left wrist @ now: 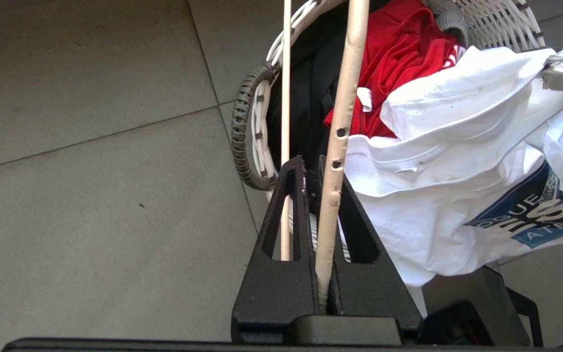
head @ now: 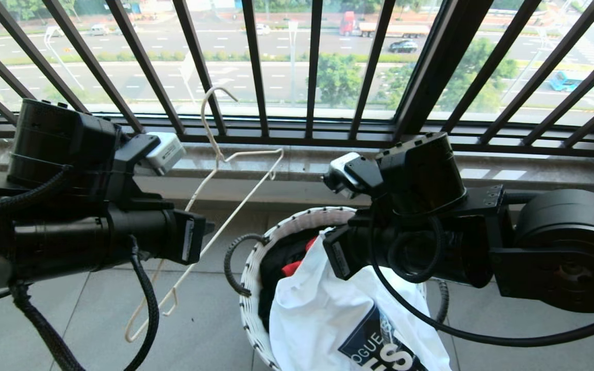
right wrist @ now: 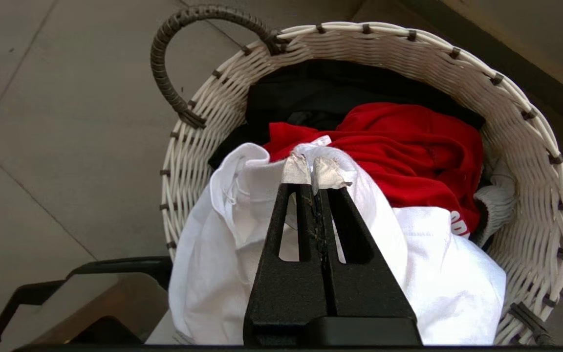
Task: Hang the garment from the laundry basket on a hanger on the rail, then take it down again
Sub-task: Pick up clothes from the basket
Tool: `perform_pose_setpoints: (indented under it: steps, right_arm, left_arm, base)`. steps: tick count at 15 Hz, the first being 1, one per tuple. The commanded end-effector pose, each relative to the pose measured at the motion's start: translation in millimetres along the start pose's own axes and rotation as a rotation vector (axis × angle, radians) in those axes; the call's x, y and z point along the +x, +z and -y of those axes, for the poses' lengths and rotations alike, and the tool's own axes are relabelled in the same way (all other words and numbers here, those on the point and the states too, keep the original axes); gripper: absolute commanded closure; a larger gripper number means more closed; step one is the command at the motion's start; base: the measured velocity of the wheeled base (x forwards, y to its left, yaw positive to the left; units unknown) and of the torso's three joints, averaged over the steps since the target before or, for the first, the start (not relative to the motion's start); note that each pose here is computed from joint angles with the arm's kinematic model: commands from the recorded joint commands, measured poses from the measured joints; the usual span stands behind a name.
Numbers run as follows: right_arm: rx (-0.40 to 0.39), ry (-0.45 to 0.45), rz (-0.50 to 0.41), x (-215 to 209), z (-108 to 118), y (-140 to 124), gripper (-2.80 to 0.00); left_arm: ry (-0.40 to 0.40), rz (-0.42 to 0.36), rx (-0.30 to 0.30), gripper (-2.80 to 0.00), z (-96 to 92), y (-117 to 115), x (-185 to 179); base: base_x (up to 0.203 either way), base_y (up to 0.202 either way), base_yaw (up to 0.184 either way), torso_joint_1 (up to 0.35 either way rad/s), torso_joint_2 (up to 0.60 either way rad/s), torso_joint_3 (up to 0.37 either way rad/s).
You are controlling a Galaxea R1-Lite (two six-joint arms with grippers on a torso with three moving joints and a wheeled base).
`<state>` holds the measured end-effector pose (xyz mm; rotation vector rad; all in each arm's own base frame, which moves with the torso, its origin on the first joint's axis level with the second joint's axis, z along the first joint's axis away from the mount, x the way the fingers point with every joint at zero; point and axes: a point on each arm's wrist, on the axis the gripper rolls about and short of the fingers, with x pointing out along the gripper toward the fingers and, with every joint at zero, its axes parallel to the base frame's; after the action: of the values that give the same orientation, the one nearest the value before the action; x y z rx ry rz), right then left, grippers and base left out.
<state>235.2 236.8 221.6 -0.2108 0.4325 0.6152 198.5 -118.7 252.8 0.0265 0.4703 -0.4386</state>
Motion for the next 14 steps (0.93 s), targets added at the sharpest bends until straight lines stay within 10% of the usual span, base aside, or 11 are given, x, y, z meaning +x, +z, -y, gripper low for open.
perform_pose_setpoints:
  steps: [1,8,14]
  right_arm:
    - [0.032,0.056,0.029,-2.0,-8.4,3.0,0.00]
    - [0.084,0.193,0.024,-7.8,-39.5,-1.2,0.00]
    - [0.015,0.032,-0.063,10.8,-40.8,-17.8,0.00]
  left_arm:
    - [0.006,0.021,0.014,0.00,0.2,4.8,2.5]
    - [0.007,0.152,0.001,0.00,-4.1,22.5,-34.2]
    - [0.007,0.173,-0.001,0.00,-4.5,25.1,-39.9]
  base:
    - [0.000,0.000,0.000,0.000,0.00,0.000]
    - [0.000,0.000,0.000,0.000,0.00,0.000]
    - [0.000,0.000,0.000,0.000,0.00,0.000]
